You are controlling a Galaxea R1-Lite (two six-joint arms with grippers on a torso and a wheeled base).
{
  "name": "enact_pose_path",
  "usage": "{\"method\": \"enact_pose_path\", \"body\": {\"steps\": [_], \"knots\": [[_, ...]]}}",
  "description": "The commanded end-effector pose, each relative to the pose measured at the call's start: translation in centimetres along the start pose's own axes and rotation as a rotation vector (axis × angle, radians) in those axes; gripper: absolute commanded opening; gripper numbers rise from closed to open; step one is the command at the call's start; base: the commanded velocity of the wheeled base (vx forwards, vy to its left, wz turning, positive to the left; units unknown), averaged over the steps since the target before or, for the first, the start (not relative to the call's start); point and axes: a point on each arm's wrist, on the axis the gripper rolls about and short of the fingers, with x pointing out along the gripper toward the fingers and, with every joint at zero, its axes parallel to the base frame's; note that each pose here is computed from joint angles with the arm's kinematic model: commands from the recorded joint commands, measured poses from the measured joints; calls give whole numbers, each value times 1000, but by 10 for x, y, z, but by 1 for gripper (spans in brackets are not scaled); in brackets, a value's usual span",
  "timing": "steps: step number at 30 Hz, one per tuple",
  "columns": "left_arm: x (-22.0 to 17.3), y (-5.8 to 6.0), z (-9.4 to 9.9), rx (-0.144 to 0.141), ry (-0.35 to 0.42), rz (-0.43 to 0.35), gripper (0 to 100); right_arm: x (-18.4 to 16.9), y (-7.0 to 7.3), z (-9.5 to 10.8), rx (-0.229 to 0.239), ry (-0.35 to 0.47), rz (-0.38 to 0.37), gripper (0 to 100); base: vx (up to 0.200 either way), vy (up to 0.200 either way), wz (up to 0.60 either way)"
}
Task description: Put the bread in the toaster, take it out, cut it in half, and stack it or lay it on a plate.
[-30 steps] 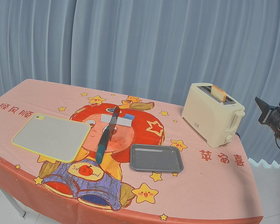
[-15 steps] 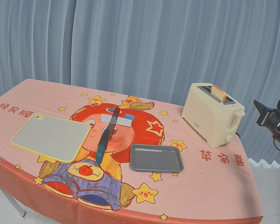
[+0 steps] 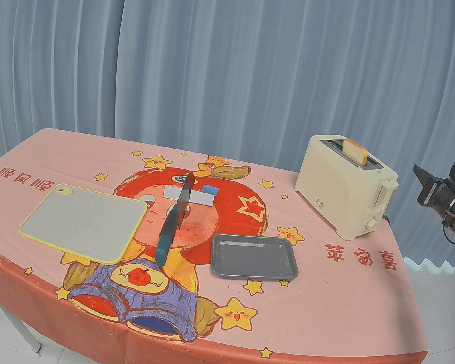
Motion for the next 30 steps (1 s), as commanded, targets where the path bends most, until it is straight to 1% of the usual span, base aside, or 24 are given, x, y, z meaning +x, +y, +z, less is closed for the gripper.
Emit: {"method": "enact_pose_path", "body": {"steps": [1, 6, 14, 19, 30], "knots": [[1, 0, -5, 0, 16, 0, 0, 3, -2, -4, 3, 13, -3, 0, 0, 0, 0], [1, 0, -5, 0, 16, 0, 0, 5, -3, -7, 5, 19, -2, 0, 0, 0, 0], [1, 0, -5, 0, 16, 0, 0, 15, -10, -15, 7, 34, -12, 0, 0, 0, 0], [1, 0, -5, 0, 16, 0, 0, 19, -11, -21, 15, 54, 22, 0, 0, 0, 0], [1, 0, -5, 0, 16, 0, 0, 28, -10, -36, 19, 81, 36, 0, 0, 0, 0]]}}
